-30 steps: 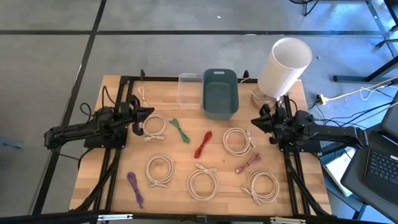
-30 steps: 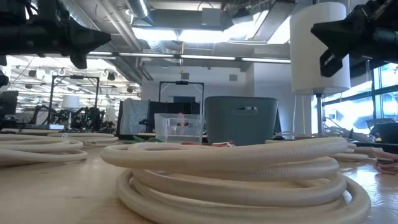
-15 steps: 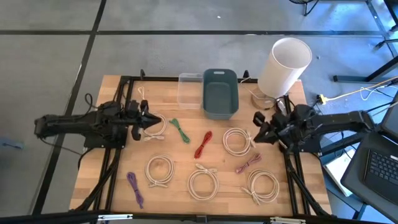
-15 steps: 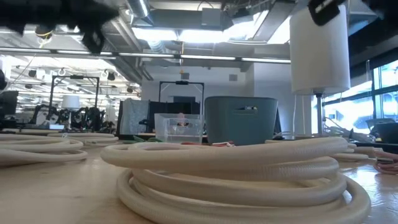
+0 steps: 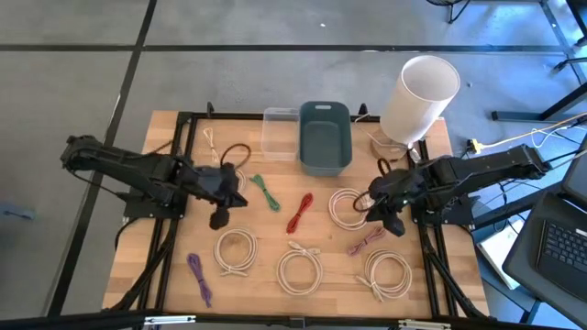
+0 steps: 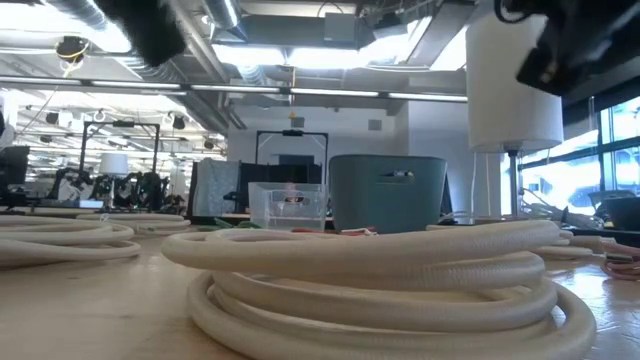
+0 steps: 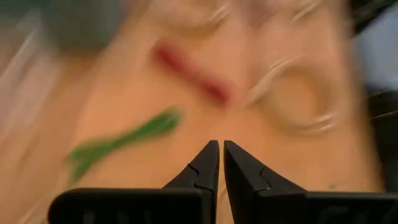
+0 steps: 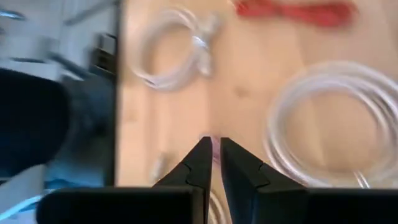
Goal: Pick and place USB-C Cables
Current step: Put the white USB cable into the transparent bin
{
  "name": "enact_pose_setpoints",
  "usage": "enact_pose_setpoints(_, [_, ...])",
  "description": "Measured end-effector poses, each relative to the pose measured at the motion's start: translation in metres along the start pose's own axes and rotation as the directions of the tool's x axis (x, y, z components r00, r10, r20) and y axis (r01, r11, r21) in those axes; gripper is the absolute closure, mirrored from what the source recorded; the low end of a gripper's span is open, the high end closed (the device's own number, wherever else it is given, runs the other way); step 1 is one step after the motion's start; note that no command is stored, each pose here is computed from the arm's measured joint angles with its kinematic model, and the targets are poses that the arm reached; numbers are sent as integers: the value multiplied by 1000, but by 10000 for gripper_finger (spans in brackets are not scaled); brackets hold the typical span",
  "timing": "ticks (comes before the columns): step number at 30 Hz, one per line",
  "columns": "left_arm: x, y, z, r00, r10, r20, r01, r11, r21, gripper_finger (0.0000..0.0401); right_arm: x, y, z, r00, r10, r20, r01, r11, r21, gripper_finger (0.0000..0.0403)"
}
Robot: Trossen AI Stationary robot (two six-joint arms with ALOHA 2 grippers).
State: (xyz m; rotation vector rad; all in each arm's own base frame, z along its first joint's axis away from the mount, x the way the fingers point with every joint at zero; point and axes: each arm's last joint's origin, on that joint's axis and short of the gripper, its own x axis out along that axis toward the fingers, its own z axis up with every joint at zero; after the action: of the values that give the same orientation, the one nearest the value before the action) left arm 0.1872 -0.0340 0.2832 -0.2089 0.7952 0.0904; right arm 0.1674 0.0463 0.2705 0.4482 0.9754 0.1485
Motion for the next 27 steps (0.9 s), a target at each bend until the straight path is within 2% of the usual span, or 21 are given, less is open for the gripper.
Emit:
enact_pose_setpoints(2, [3, 7, -10, 983, 162, -88, -165, 986, -31, 391, 1, -2, -5, 996, -94, -13, 94, 995, 14, 366])
enact_pose_setpoints(4, [5, 15, -19, 924, 358, -134, -370, 926, -81, 396, 0, -5, -7, 980, -198, 5, 198, 980, 5, 366])
enact_pose_setpoints(5, [5, 20, -23, 877, 457, -149, -474, 872, -121, 398, 0, -6, -8, 969, -245, 27, 245, 970, 0, 366])
enact_pose_setpoints(7, [4, 33, -31, 763, 627, -160, -645, 721, -251, 400, -1, -7, -7, 943, -324, 77, 325, 946, 2, 366])
enact_pose_setpoints(9, [4, 46, -40, 666, 722, -190, -730, 578, -365, 399, -1, -9, -5, 917, -380, 122, 383, 924, -1, 366])
enact_pose_setpoints(14, [8, 79, -69, 501, 788, -357, -791, 251, -558, 391, -3, -11, -2, 848, -488, 205, 497, 868, 9, 366])
enact_pose_setpoints(16, [12, 92, -78, 471, 775, -420, -795, 167, -583, 388, -4, -12, -1, 836, -504, 217, 514, 858, 12, 366])
enact_pose_setpoints(18, [15, 105, -82, 478, 747, -462, -793, 141, -593, 385, -4, -12, -1, 835, -505, 220, 516, 856, 6, 366])
enact_pose_setpoints(19, [18, 112, -82, 500, 731, -464, -782, 152, -605, 382, -4, -12, -1, 835, -503, 224, 517, 856, -1, 366])
enact_pose_setpoints(22, [24, 135, -71, 589, 703, -398, -726, 244, -643, 369, -3, -10, 2, 836, -490, 247, 511, 859, -25, 366])
enact_pose_setpoints(25, [23, 159, -59, 652, 694, -305, -668, 335, -664, 351, -3, -9, 3, 837, -480, 263, 506, 862, -38, 366])
enact_pose_setpoints(27, [20, 174, -59, 673, 680, -291, -645, 347, -681, 337, -3, -9, 3, 837, -479, 265, 505, 862, -36, 366])
